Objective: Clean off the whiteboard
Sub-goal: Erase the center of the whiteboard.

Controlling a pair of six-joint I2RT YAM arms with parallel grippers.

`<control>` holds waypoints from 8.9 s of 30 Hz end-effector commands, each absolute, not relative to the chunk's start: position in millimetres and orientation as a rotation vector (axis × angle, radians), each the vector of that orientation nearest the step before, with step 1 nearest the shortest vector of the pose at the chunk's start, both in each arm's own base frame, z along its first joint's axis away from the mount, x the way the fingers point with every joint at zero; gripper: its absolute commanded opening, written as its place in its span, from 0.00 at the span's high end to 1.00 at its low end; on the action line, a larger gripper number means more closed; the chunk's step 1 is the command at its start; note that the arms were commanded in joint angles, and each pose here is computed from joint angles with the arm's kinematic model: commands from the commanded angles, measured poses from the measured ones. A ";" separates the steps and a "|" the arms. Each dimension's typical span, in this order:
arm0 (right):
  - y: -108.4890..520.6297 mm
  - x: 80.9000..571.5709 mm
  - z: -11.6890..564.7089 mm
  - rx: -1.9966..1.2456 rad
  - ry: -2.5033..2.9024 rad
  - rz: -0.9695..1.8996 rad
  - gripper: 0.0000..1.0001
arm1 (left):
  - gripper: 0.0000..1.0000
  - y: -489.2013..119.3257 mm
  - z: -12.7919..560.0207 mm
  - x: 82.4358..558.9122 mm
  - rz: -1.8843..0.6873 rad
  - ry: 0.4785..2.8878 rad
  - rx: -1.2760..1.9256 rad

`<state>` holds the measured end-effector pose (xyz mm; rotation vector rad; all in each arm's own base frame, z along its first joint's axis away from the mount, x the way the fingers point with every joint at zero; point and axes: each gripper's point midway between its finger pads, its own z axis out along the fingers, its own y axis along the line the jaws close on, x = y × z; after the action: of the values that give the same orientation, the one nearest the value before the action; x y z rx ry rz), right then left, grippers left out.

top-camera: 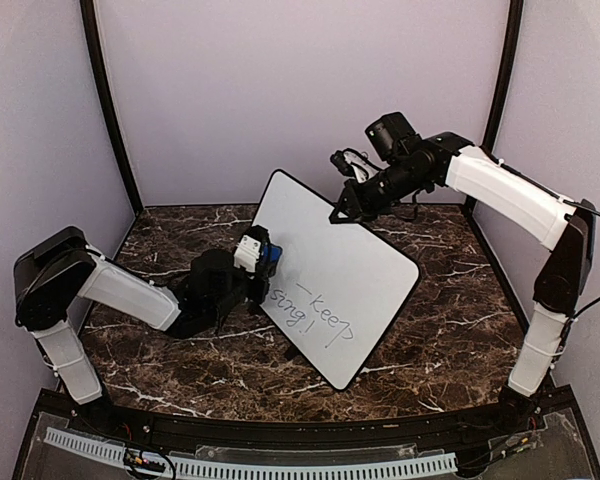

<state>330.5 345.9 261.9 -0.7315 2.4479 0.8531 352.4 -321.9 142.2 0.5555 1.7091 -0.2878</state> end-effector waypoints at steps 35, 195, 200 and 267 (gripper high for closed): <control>360.6 305.0 237.8 -0.978 2.423 0.837 1.00 | 1.00 -439.8 127.5 228.2 -0.576 1.572 1.056; 380.3 308.1 261.9 -0.934 2.415 0.851 1.00 | 1.00 -423.6 80.0 221.3 -0.410 1.784 1.029; 378.2 313.9 268.6 -0.884 2.439 0.850 1.00 | 1.00 -415.9 74.2 219.6 -0.362 1.802 0.995; 386.3 317.0 263.1 -0.817 2.439 0.946 1.00 | 1.00 -426.5 102.3 210.8 -0.279 1.706 0.801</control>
<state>329.4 376.5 270.0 -0.8662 2.3680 0.9170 192.8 -436.7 108.5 0.8465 1.6995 -0.3753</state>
